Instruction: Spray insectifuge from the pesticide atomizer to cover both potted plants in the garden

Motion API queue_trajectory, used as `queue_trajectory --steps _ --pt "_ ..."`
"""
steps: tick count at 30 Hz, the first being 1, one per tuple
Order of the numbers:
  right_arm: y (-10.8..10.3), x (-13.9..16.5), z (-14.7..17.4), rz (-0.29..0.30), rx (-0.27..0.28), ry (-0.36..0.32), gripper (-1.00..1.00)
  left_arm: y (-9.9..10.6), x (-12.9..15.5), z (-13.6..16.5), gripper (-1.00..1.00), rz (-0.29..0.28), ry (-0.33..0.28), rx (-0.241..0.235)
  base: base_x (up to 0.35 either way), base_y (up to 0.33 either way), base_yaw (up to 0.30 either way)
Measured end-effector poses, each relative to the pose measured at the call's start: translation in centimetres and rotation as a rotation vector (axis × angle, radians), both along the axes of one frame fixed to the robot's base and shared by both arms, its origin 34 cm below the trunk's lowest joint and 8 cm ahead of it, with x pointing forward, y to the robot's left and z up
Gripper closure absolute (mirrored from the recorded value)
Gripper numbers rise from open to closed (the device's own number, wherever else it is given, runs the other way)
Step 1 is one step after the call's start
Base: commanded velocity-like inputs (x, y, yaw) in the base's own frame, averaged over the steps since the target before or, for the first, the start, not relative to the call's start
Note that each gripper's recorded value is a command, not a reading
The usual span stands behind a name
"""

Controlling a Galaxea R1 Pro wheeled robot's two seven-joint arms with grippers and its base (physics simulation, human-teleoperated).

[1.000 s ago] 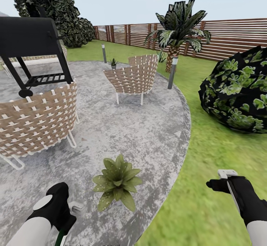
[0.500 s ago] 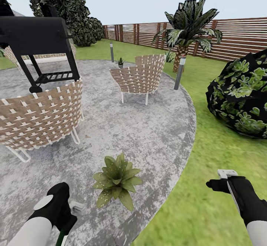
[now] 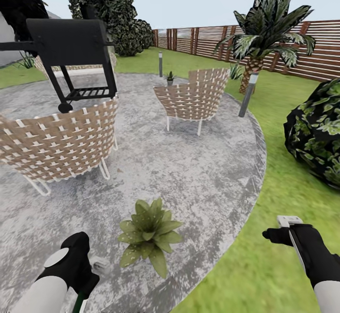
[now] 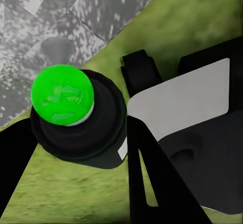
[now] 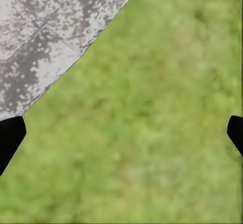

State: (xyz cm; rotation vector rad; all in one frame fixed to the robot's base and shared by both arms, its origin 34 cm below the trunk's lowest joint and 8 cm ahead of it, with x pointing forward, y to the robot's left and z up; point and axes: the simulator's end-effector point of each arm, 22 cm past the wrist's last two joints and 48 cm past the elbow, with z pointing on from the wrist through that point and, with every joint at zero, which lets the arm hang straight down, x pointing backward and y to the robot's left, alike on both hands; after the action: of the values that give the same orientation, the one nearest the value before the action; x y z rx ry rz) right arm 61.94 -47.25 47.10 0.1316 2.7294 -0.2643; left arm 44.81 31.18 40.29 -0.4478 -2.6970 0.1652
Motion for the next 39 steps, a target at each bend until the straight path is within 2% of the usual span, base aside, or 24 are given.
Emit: queue_trajectory --steps 11,18,26,33,39 --pt "-0.01 0.04 0.01 0.000 0.000 -0.001 -1.00 0.14 -0.01 0.00 1.00 -0.001 0.001 0.003 0.001 -0.033 0.192" --pt "0.00 0.07 0.06 0.000 0.000 -0.002 -1.00 0.08 -0.01 0.00 1.00 0.000 0.001 0.003 0.000 -0.254 0.244" --pt "-0.02 0.05 0.03 0.001 -0.001 -0.001 -1.00 0.25 -0.02 0.02 1.00 0.002 0.001 0.006 0.003 -0.070 0.244" --pt "-0.01 0.05 0.06 0.001 -0.001 -0.002 -1.00 0.24 -0.03 0.03 1.00 0.003 0.001 0.005 0.153 -0.250 0.244" --pt "-0.01 0.07 0.06 0.001 -0.002 -0.002 -1.00 0.24 -0.03 0.01 1.00 0.001 0.001 0.006 0.028 -0.037 0.244"
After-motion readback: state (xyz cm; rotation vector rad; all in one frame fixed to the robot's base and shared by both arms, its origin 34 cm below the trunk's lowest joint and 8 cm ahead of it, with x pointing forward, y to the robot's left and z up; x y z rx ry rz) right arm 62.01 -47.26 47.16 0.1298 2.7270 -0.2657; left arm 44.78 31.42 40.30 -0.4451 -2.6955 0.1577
